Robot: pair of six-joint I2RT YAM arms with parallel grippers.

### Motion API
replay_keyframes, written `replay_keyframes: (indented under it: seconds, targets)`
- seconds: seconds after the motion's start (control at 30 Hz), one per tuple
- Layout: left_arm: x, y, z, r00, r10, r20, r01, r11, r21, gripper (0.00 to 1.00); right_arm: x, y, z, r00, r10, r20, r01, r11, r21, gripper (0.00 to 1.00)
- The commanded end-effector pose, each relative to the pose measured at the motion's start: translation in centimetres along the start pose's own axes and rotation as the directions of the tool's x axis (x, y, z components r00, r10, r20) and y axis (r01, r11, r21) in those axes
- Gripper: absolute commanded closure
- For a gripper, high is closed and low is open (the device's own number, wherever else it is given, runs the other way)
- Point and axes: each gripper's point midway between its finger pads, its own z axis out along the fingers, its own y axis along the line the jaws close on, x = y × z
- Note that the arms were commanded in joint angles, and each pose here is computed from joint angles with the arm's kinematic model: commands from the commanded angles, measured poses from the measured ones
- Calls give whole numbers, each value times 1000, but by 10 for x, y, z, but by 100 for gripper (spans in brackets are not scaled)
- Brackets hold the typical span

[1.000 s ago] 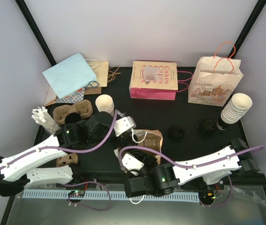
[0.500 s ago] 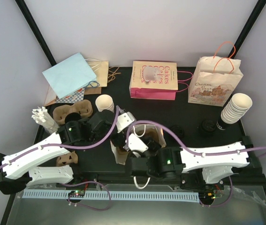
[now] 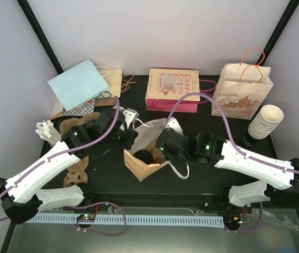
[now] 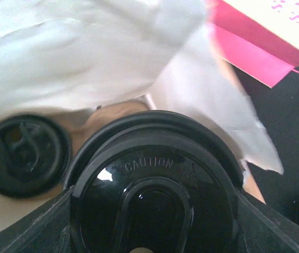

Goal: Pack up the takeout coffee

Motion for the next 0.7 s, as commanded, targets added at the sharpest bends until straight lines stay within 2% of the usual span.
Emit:
replay_keyframes:
  seconds: [0.0,0.1,0.2,0.27,0.37,0.4,0.47,0.6,0.67]
  targets:
    - [-7,-11,-8,973,-232,-18,232,961,150,98,-20,-22,6,994,95,-51,-97,995,-30,35]
    - [-8,-19,-7,958,-284,-41,287,936,203,97,-39,-34,15,993,107,-53,-108,994,-1,35]
    - [-2,-31,-3,933,-348,-93,360,895,264,90,-55,-35,29,993,95,-76,-94,995,10,35]
    - [2,-39,0,907,-399,-133,421,854,305,84,-64,-33,36,993,82,-80,-82,997,8,35]
    - [6,-52,3,875,-456,-163,482,787,386,82,-79,-28,43,996,62,-72,-62,998,-2,35]
    - [7,-57,2,871,-464,-161,486,771,411,79,-83,-25,44,996,56,-65,-57,998,-11,35]
    - [5,-66,-2,872,-467,-145,479,752,453,68,-88,-19,42,998,47,-51,-50,997,-51,35]
    - [2,-85,-8,881,-450,-149,458,729,508,34,-90,-11,37,999,34,-34,-38,993,-112,35]
    - [-3,-98,-11,886,-439,-149,442,703,557,26,-89,-6,34,999,19,-37,-24,988,-152,35]
